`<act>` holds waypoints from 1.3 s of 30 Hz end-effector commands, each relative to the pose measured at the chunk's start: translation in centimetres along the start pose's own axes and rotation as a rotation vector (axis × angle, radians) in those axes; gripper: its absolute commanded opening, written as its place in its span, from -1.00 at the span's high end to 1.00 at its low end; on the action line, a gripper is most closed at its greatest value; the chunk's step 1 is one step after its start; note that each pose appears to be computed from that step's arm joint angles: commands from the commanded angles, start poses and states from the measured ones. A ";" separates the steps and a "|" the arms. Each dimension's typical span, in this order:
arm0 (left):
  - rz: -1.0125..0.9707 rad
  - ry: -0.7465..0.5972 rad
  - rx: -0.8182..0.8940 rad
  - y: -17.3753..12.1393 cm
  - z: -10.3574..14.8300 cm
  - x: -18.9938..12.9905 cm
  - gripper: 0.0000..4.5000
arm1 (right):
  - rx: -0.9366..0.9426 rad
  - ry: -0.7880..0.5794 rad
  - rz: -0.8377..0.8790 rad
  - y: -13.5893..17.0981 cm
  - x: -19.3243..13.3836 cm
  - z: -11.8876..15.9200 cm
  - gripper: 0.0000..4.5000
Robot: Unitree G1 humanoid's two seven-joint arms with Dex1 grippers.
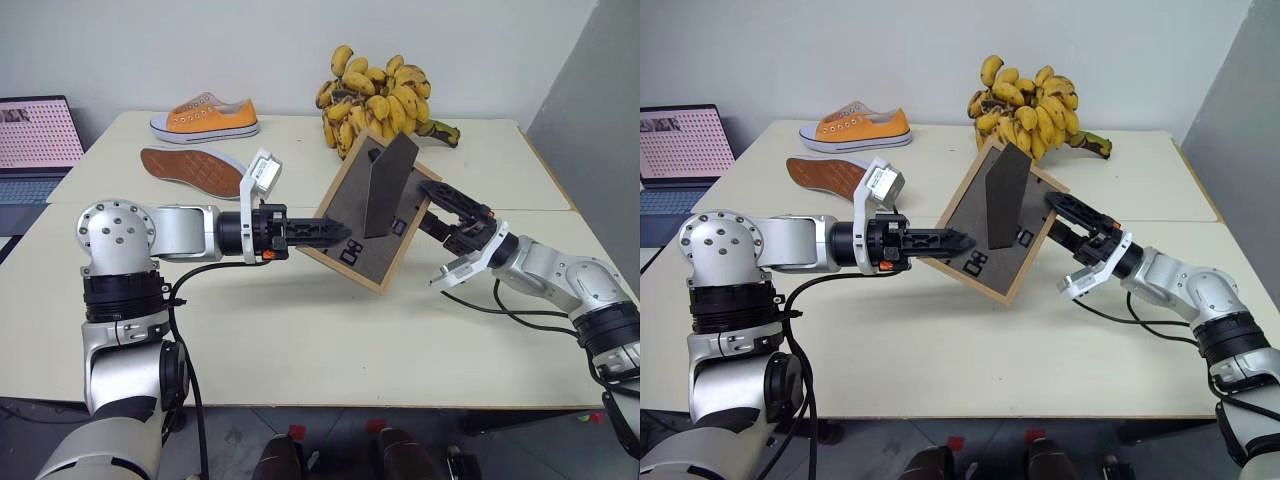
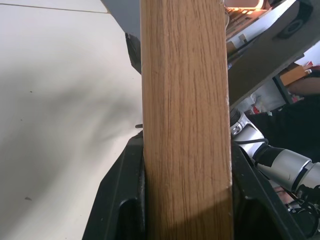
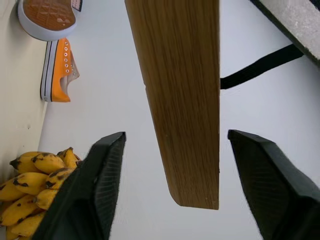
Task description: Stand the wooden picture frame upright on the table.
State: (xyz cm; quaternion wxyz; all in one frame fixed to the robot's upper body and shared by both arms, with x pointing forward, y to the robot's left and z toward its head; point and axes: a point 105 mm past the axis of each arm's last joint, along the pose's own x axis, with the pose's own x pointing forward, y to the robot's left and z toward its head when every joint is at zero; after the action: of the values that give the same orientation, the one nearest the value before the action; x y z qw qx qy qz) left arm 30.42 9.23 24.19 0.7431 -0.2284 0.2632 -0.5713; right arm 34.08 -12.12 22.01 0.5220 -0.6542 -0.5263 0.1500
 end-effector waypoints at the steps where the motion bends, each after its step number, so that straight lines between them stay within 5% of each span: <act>1: -0.045 -0.008 0.046 -1.5 0.8 -0.2 0.42 | -0.016 -0.027 -0.054 -1.1 0.7 0.2 -0.06; 5: -0.043 -0.010 0.046 -1.5 0.8 -0.2 0.42 | -0.014 -0.033 -0.064 -1.2 1.0 0.4 0.37; 19: -0.037 -0.016 0.046 -1.4 0.9 -0.3 0.42 | -0.025 -0.016 -0.059 -1.1 0.9 0.2 0.42; 27: 0.001 -0.044 0.113 -1.4 1.4 -0.4 -0.42 | -0.022 -0.010 -0.055 -1.0 1.1 0.0 0.42; 36: 0.129 -0.319 0.525 -3.9 5.8 -5.7 -0.42 | 0.073 0.021 -0.045 -0.2 2.0 -0.7 0.42; 39: 0.189 -0.375 0.619 -4.8 4.7 -9.3 -0.42 | 0.206 0.060 -0.040 0.4 2.7 -1.3 0.42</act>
State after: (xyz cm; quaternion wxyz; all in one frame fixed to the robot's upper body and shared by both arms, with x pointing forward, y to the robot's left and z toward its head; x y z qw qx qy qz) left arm 29.97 15.72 30.62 0.8572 -0.0993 0.0115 -0.5052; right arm 36.05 -10.51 20.91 0.5772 -0.6232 -0.4942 0.1850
